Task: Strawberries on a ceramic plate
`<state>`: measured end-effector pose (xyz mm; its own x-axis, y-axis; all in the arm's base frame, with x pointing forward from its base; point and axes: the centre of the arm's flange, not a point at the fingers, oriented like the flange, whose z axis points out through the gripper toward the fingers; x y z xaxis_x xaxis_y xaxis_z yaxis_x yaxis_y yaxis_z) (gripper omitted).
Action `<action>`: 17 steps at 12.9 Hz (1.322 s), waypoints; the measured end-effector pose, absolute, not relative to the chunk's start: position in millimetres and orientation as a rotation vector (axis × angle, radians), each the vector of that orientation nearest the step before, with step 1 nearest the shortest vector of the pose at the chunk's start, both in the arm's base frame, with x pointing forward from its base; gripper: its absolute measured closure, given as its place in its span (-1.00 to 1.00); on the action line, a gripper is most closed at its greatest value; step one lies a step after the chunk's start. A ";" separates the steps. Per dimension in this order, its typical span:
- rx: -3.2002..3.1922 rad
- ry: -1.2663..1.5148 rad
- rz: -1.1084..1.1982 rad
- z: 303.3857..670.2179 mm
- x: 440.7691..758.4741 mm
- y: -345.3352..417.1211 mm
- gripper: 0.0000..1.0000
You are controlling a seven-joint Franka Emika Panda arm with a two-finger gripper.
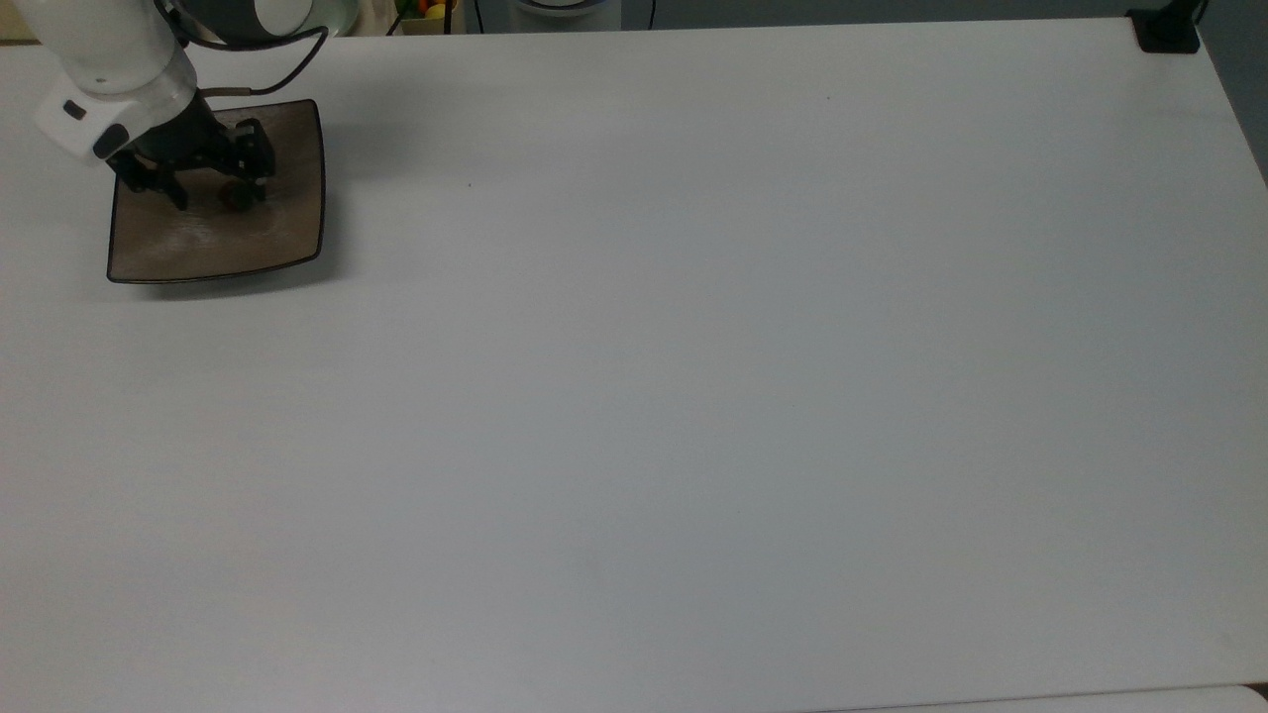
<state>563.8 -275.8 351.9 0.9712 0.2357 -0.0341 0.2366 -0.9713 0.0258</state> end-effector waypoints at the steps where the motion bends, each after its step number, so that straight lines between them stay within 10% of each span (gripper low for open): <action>1: 3.083 0.338 -0.018 363.2 566.7 -276.1 -0.87; 11: 3.141 0.113 0.150 606.8 522.9 -189.2 -1.00; 17: 3.166 0.048 0.152 624.7 537.1 -61.1 -1.00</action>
